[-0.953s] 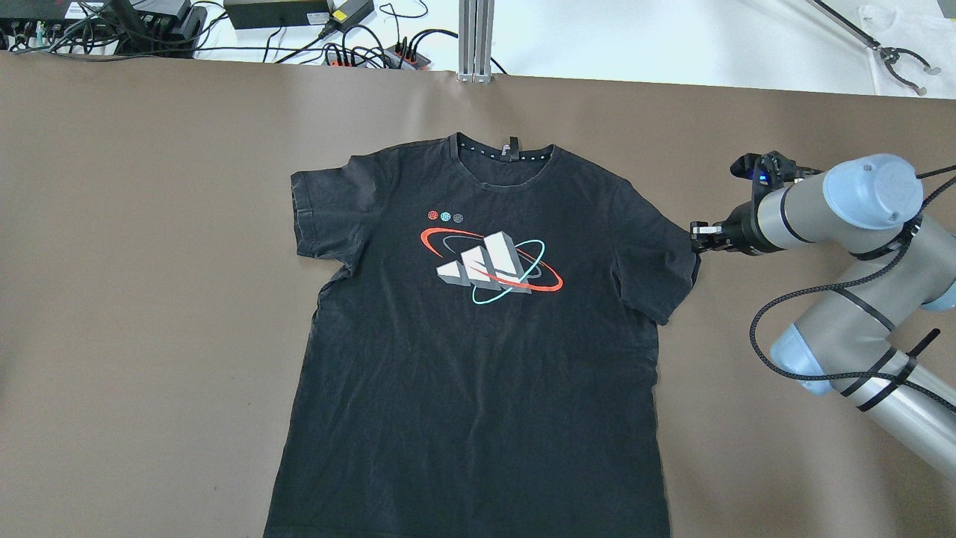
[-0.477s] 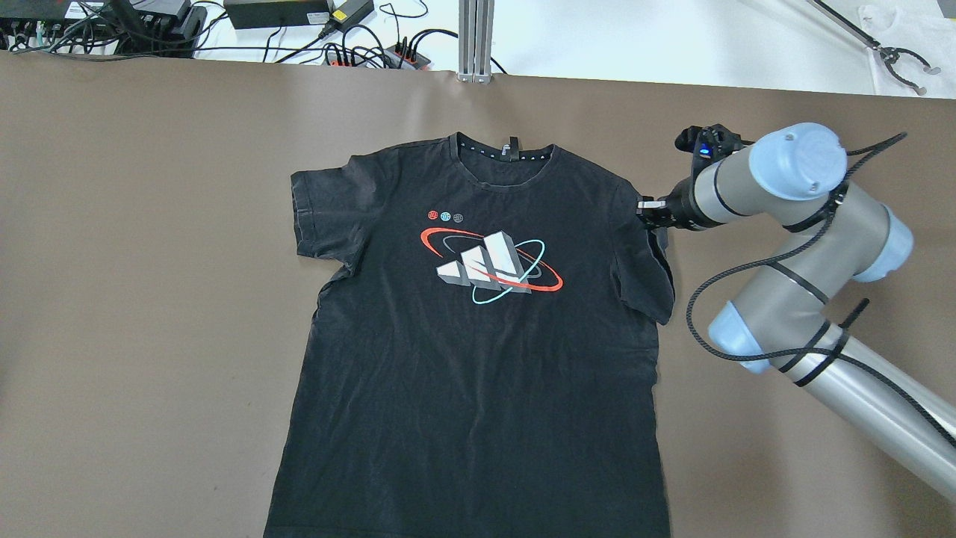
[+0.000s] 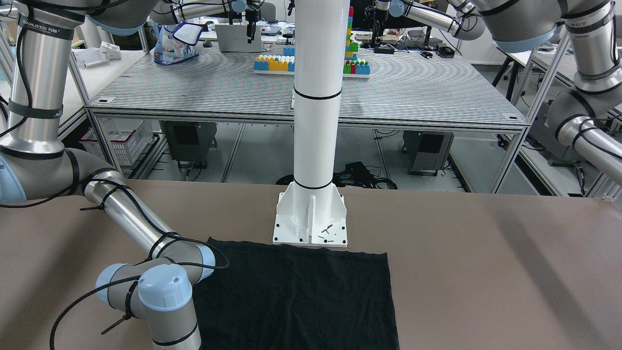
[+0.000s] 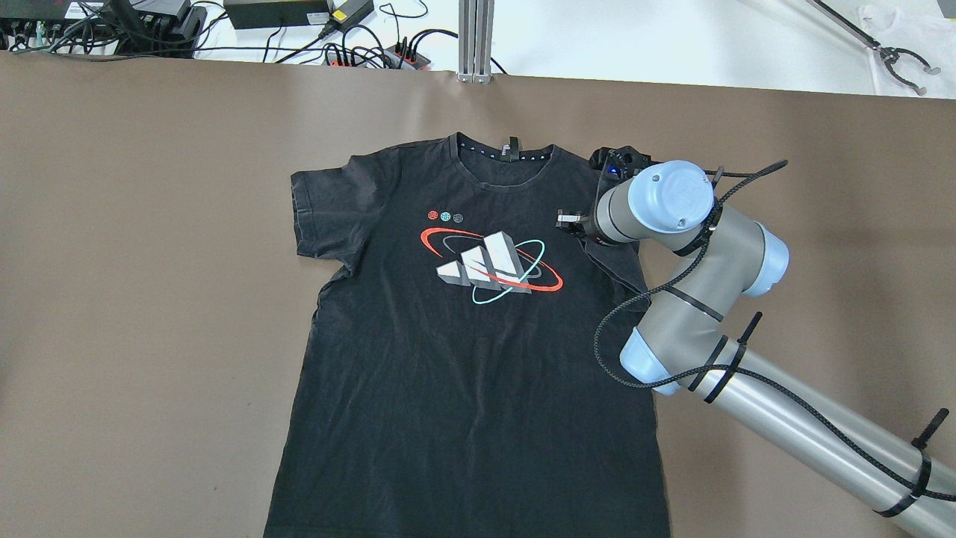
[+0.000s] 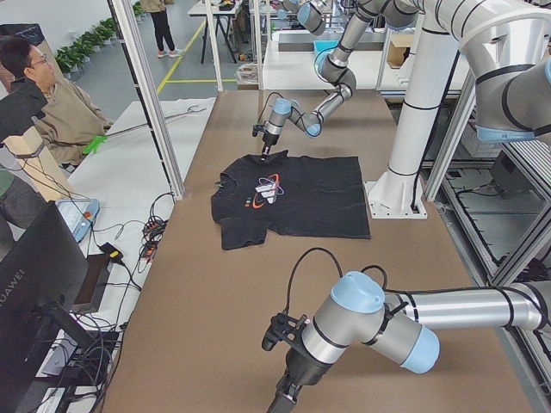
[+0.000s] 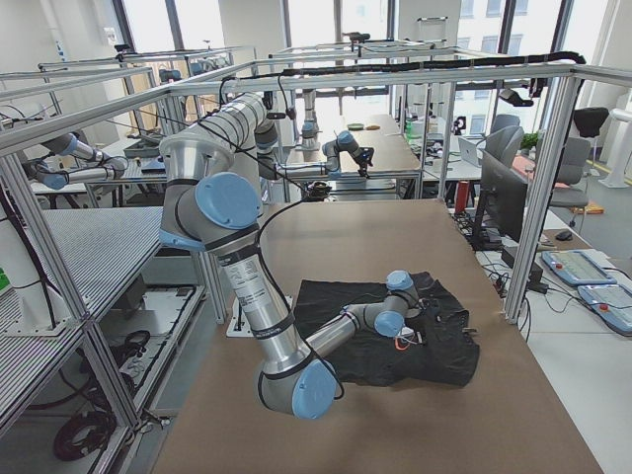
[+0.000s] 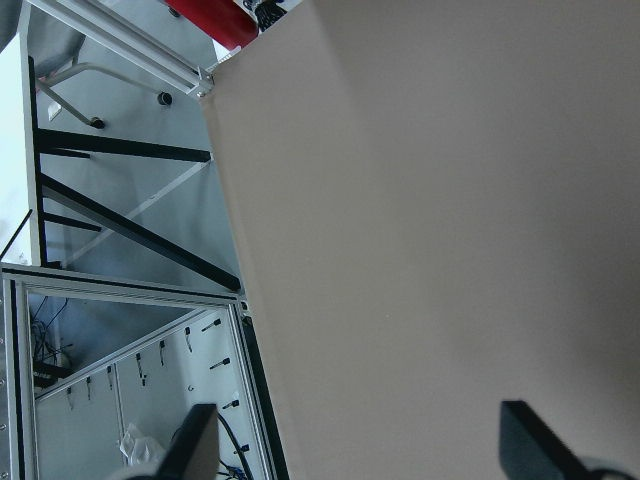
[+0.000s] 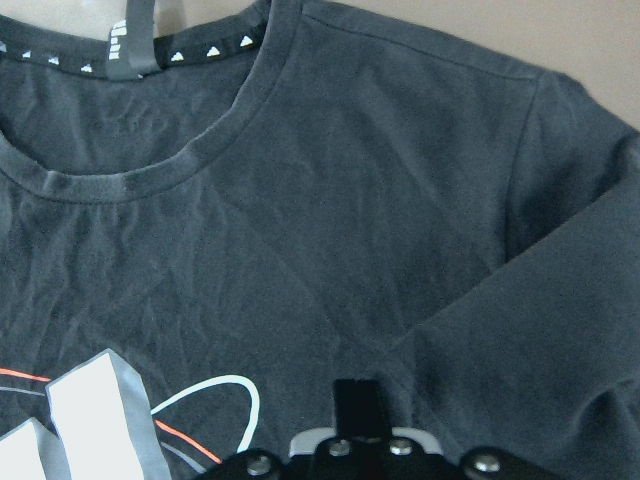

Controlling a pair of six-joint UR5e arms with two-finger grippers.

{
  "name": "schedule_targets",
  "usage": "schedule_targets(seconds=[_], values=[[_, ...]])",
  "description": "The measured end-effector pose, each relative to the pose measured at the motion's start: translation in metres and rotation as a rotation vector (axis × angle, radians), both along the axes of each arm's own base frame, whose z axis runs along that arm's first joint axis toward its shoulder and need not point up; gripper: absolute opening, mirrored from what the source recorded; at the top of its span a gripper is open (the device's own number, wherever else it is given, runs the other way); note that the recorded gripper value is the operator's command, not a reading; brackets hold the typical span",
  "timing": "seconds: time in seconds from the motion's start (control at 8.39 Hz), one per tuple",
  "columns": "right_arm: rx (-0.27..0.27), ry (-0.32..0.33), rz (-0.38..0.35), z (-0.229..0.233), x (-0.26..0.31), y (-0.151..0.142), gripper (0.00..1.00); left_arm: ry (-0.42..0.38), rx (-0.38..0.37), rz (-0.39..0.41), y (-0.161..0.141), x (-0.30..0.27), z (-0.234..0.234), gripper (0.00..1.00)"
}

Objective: Fold clothes
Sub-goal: 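Grasp the sleeve with the right gripper and fold it onto the shirt body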

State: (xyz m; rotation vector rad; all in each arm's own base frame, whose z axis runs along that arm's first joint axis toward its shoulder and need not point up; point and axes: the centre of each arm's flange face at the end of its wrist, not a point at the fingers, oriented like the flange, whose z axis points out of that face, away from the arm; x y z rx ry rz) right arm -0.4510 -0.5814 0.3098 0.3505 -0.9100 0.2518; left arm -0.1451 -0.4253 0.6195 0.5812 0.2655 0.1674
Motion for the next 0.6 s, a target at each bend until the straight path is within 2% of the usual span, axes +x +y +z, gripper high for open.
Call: schedule_targets(seconds=[0.12,0.24,0.36,0.48,0.6], values=[[-0.003,-0.005,0.000,-0.003,-0.007,0.004,0.00,0.004,-0.002,-0.001,-0.001,0.002,0.000,1.00],[-0.003,-0.006,0.001,-0.004,-0.014,0.009,0.04,0.007,-0.004,-0.002,-0.001,0.004,0.000,1.00],[-0.004,-0.007,0.000,-0.005,-0.019,0.013,0.37,0.010,-0.005,-0.003,-0.002,0.005,0.000,1.00],[-0.006,-0.008,-0.001,-0.005,-0.023,0.016,0.93,0.010,-0.006,-0.003,-0.002,0.006,0.000,1.00],[-0.009,-0.010,0.000,-0.005,-0.025,0.017,0.94,0.011,-0.006,0.006,-0.004,0.011,-0.001,1.00]])
